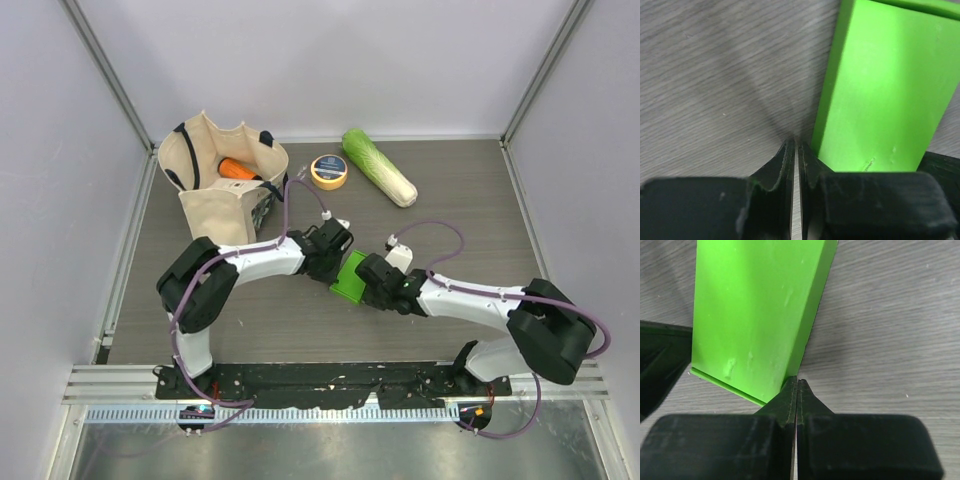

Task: Fold the paper box

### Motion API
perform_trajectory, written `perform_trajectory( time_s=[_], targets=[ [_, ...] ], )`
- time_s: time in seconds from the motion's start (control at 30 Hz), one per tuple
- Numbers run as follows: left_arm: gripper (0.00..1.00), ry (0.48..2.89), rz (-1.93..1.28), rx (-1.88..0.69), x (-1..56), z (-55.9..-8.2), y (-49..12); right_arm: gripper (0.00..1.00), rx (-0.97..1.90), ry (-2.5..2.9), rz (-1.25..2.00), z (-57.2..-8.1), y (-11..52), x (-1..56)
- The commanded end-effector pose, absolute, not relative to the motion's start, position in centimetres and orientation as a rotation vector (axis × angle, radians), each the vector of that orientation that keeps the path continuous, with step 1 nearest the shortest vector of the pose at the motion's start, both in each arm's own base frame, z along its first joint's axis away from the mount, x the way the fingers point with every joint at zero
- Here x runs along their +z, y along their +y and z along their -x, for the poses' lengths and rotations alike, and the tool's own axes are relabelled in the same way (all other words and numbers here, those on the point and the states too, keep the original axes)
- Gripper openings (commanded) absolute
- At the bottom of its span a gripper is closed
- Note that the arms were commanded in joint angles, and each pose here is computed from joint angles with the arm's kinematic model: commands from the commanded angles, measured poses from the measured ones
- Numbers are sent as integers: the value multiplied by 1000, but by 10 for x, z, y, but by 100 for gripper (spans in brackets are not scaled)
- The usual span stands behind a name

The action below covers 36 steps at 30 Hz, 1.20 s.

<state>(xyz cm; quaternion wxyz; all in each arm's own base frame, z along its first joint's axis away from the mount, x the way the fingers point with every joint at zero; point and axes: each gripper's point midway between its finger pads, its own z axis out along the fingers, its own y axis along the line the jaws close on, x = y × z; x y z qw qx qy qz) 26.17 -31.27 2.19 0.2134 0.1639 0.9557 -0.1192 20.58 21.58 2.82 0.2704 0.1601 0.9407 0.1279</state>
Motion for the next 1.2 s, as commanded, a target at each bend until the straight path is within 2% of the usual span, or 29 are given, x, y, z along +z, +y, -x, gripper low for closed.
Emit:
perform_trajectory(
  time_s=[0.0, 0.2, 0.43, 0.7, 1.17],
  targets=[
    [10, 2657, -450, -378, 24, -248, -323, 1, 431, 2448, -459, -226, 235, 39],
    [9, 2688, -478, -547, 27, -212, -343, 1, 533, 2433, -464, -224, 246, 41],
    [9, 2734, -522, -609, 27, -167, -343, 1, 592, 2503, -306, -200, 250, 42],
    [8, 2801, -586, -530, 14, -120, -333, 1, 635, 2582, -110, -150, 259, 45],
    [7, 2814, -659, -390, 1, -57, -318, 1, 681, 2577, -80, -94, 260, 44]
  ],
)
